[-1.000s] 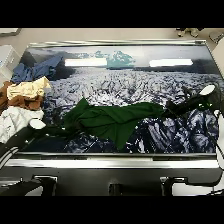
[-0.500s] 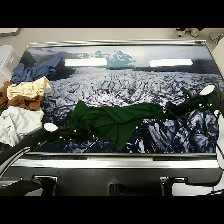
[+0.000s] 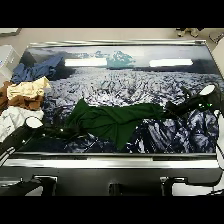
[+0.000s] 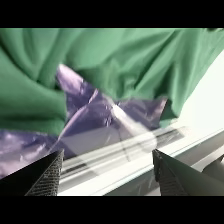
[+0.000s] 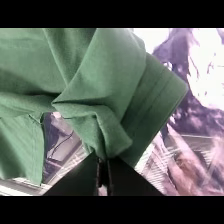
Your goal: Fold the clothes and pants, and hang the long-sleeved shirts on hangers.
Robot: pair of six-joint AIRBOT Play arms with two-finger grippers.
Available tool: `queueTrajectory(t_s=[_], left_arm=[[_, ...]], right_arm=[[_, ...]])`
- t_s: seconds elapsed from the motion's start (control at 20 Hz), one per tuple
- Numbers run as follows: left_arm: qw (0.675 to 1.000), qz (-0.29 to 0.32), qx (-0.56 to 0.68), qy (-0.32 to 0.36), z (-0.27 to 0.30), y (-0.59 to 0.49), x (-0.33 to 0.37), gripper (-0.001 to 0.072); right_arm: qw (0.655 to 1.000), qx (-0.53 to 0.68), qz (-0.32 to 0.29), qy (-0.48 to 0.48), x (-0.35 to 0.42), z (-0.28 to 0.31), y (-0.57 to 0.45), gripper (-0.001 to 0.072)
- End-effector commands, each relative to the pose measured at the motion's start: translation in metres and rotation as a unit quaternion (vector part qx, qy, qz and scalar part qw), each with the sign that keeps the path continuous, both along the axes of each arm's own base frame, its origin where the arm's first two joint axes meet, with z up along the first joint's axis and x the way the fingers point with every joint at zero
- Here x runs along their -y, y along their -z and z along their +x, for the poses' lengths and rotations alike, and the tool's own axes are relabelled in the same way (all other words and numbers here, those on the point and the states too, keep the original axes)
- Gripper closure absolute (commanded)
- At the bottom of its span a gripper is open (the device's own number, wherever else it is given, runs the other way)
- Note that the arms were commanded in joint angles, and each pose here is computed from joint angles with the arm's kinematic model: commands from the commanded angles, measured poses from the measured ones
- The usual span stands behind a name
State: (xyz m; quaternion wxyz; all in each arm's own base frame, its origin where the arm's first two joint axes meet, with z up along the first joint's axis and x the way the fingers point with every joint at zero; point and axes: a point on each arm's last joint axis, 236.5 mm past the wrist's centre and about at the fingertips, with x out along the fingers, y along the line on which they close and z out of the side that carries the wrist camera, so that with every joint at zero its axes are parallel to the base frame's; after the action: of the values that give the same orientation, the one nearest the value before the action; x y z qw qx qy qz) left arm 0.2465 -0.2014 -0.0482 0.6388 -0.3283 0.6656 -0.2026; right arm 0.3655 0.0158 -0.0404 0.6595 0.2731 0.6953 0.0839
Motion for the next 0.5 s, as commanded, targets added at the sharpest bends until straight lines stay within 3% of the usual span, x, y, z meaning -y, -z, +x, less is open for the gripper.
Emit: queueTrajectory(t_s=[0.0, 0.3, 0.35, 0.45], left_arm=[[0.999, 0.011, 0.026, -0.025, 0.013, 0.018, 0.025, 0.0124], [0.993, -0.002, 0.005, -0.117, 0.042, 0.063, 0.060, 0.0129], [0.992, -0.003, 0.008, -0.127, 0.048, 0.063, 0.062, 0.0158], [0.992, -0.017, 0.022, -0.126, 0.058, 0.051, 0.068, 0.0613]], right_arm=[[1.000, 0.002, -0.001, -0.001, 0.000, 0.001, 0.001, 0.0662], [1.000, -0.018, 0.008, -0.010, -0.004, -0.010, -0.002, 0.0661], [1.000, -0.021, 0.011, -0.012, -0.005, -0.011, -0.002, 0.0661], [0.999, -0.025, 0.017, -0.013, -0.007, -0.013, -0.004, 0.0662]])
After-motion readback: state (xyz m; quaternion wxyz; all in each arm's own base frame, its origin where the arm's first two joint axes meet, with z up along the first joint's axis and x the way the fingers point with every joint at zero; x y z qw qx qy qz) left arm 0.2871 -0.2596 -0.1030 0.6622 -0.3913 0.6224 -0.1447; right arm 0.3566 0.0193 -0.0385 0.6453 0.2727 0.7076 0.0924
